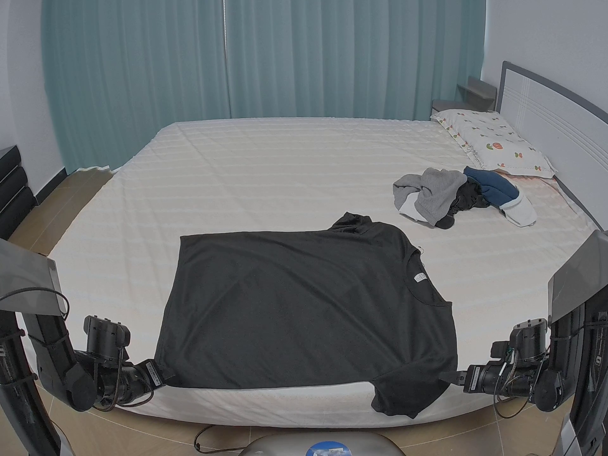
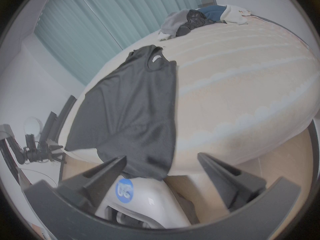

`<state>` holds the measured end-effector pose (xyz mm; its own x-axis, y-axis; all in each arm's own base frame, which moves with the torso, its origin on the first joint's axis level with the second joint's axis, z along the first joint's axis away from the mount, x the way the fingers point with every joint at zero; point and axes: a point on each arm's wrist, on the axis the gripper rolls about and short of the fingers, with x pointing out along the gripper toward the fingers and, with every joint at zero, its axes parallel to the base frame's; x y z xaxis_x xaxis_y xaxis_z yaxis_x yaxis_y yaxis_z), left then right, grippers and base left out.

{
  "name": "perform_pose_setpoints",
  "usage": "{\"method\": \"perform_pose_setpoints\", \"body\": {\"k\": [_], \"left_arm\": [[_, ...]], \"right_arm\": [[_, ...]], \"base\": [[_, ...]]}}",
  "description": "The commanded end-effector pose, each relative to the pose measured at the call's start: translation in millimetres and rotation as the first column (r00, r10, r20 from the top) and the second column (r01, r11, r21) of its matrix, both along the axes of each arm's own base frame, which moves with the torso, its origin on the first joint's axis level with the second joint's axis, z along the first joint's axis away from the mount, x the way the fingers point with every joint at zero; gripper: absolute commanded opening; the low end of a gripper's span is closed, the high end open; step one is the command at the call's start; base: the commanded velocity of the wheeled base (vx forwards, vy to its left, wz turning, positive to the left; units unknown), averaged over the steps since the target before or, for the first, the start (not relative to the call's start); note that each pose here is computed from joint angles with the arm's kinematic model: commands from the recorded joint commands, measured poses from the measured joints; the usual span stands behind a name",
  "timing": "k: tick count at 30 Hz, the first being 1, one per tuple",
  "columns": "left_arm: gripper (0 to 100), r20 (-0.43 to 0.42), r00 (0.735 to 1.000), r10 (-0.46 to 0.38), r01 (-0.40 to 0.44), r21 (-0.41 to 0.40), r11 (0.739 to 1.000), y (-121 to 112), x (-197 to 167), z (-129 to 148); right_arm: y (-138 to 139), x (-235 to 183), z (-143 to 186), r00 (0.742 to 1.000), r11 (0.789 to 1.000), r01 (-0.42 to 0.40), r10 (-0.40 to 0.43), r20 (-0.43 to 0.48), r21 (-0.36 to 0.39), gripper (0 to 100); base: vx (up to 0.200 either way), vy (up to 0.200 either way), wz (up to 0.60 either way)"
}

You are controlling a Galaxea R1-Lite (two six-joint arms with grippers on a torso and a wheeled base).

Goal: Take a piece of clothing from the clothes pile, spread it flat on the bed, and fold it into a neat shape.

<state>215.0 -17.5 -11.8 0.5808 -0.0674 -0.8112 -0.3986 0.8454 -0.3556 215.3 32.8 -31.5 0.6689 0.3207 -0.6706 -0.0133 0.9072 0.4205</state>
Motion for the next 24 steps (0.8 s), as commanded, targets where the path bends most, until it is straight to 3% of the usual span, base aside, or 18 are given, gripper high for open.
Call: {"method": "perform_pose_setpoints", "body": {"k": [1, 10, 22, 24], "left_arm": [[100, 0.054, 0.998, 0.021, -0.021, -0.012, 1.0, 1, 5, 9], [100, 0.137, 0.988, 0.07, -0.064, -0.049, 0.997, 2, 9, 27], [100, 0.137, 0.987, 0.09, -0.081, -0.071, 0.994, 8, 11, 27], [100, 0.137, 0.987, 0.087, -0.077, -0.071, 0.994, 7, 11, 27]], "right_arm": [[0, -1, 6, 1.0, 0.999, 0.017, -0.017, 0.017, 0.043, 100], [1, 9, 19, 0.994, 0.989, 0.073, -0.082, 0.066, 0.128, 100], [-2, 18, 29, 0.985, 0.978, 0.109, -0.13, 0.112, 0.176, 100], [-3, 18, 30, 0.984, 0.978, 0.113, -0.135, 0.117, 0.177, 100]], "base": [[0.0, 0.0, 0.0], [0.0, 0.0, 0.0], [0.0, 0.2, 0.0], [0.0, 0.0, 0.0]]}}
